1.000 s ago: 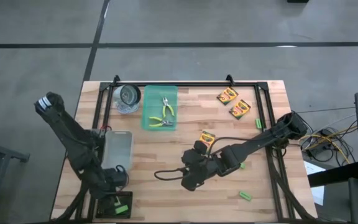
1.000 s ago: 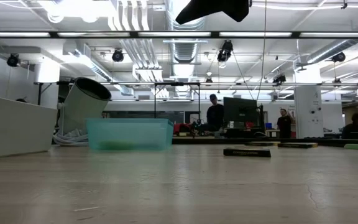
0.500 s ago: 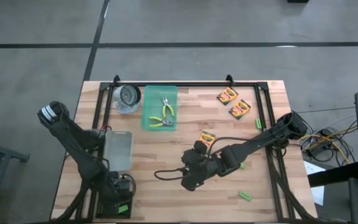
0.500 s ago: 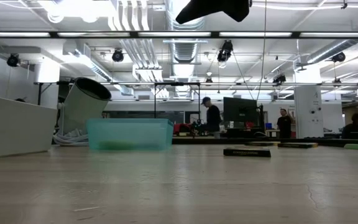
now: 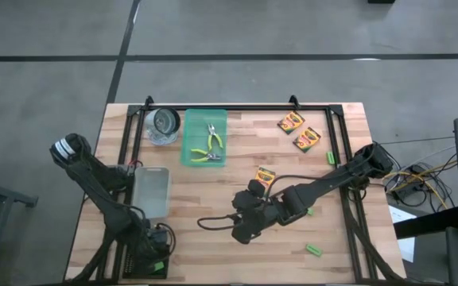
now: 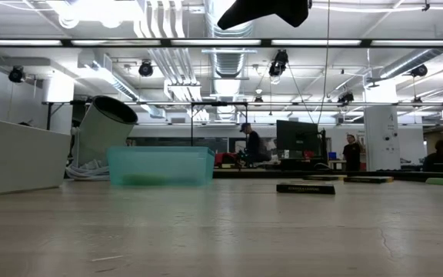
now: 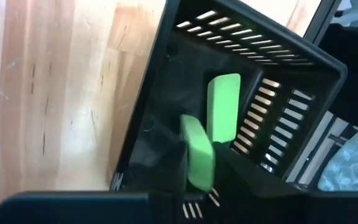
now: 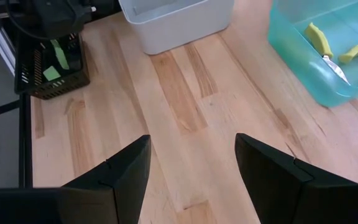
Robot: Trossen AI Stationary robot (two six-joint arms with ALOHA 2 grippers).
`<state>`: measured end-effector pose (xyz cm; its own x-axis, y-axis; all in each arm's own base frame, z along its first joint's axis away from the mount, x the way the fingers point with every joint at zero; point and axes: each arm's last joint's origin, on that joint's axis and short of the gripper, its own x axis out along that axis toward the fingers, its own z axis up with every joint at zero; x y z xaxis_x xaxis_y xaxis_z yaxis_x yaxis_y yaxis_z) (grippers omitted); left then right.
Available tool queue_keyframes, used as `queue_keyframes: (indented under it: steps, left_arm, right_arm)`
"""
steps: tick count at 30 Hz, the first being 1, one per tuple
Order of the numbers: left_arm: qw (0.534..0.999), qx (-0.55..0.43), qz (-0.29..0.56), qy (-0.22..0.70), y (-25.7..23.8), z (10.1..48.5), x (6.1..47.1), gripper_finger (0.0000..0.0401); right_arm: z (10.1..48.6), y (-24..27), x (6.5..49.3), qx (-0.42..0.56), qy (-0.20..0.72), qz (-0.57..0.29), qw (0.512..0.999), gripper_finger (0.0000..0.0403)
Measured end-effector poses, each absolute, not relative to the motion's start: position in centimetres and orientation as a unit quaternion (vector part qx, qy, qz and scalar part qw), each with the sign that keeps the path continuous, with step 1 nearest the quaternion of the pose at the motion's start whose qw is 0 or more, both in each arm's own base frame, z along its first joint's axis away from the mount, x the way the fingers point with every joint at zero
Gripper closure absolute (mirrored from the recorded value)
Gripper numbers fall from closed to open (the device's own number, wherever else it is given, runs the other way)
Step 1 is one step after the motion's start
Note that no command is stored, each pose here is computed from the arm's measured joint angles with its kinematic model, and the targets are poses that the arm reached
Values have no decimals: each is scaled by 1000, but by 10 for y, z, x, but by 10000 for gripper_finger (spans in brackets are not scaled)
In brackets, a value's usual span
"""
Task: Pick & Place School Supplies
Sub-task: Put the green eraser into the black bin
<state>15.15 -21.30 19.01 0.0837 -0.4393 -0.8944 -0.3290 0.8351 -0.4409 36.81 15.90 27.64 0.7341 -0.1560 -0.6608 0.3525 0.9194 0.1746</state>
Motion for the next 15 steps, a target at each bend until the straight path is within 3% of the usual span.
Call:
queue_keyframes:
  steps: [10,15]
  left_arm:
    - [670,-301,-25,678,-213,190,151,221]
    - [631,-312,-36,709,-213,191,149,192]
  right_arm:
    - [276,159,368,145,337,-138,920,177]
    - [277,159,368,146,337,-138,920,177]
